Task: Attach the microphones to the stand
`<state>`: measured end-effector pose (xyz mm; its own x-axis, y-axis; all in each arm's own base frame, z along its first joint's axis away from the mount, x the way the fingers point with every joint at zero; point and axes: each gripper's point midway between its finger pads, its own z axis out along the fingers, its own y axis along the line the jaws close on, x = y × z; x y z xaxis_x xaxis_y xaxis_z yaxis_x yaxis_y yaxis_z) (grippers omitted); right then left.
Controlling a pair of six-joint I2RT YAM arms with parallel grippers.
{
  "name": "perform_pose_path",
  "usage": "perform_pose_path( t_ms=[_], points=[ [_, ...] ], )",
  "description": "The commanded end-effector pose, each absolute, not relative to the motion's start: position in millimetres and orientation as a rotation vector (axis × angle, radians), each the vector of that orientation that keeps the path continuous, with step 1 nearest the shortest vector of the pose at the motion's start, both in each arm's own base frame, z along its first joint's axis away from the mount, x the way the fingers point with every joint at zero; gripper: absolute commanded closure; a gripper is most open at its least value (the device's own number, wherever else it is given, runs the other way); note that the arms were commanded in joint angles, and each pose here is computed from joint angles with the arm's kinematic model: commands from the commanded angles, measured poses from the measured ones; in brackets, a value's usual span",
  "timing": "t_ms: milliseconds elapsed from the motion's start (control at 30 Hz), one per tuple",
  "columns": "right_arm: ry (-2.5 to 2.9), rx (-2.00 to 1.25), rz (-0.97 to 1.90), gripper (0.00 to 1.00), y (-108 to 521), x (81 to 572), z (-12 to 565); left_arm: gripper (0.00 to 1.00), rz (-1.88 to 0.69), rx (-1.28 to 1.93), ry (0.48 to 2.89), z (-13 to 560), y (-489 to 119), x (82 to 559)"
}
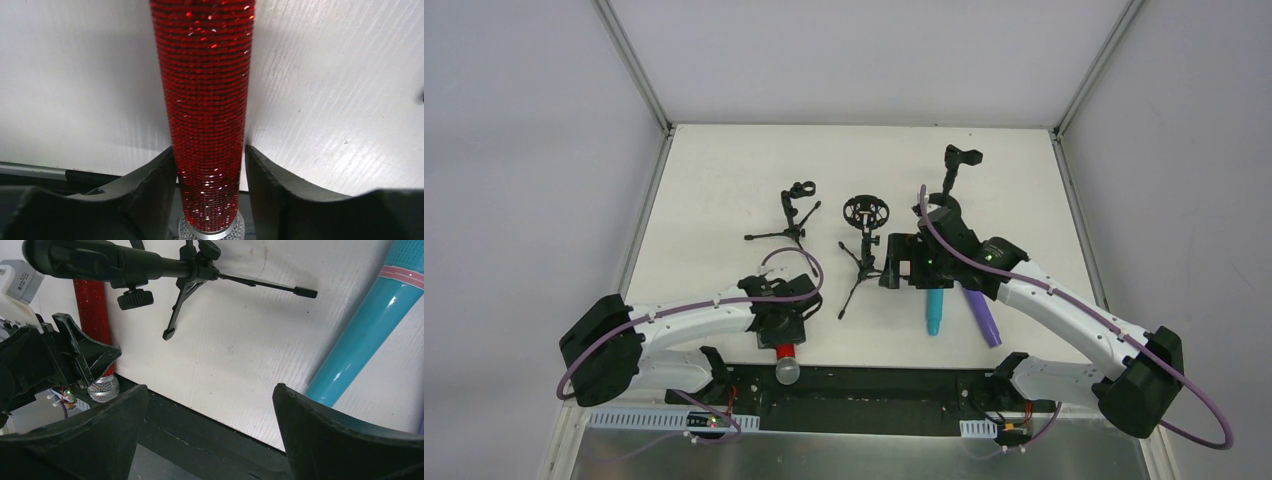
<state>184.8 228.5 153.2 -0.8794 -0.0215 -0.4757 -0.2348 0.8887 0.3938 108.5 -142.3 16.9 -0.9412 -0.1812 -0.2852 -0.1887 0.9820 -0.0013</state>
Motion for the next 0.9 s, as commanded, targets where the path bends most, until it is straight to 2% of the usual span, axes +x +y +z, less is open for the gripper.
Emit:
perform_pose_path(
  t_ms=[0, 300, 600, 867],
  points=[
    [2.533, -0.186, 0.636, 0.01, 227, 190, 164, 0.54, 0.135, -0.278, 2.868, 8, -123, 90],
    [2.533, -0.178, 0.636, 0.01, 227, 190, 164, 1.0, 0.146, -0.187, 2.867, 12, -135, 95],
    [2.518, -0.17, 0.63, 0.01, 222, 189, 164, 1.0, 0.0, -0.145, 2.728, 48, -155, 124],
    [2.508, -0.161, 0.637, 0.01, 220, 189, 167, 1.0, -0.345, -0.166, 2.448, 113, -174, 155]
  ],
)
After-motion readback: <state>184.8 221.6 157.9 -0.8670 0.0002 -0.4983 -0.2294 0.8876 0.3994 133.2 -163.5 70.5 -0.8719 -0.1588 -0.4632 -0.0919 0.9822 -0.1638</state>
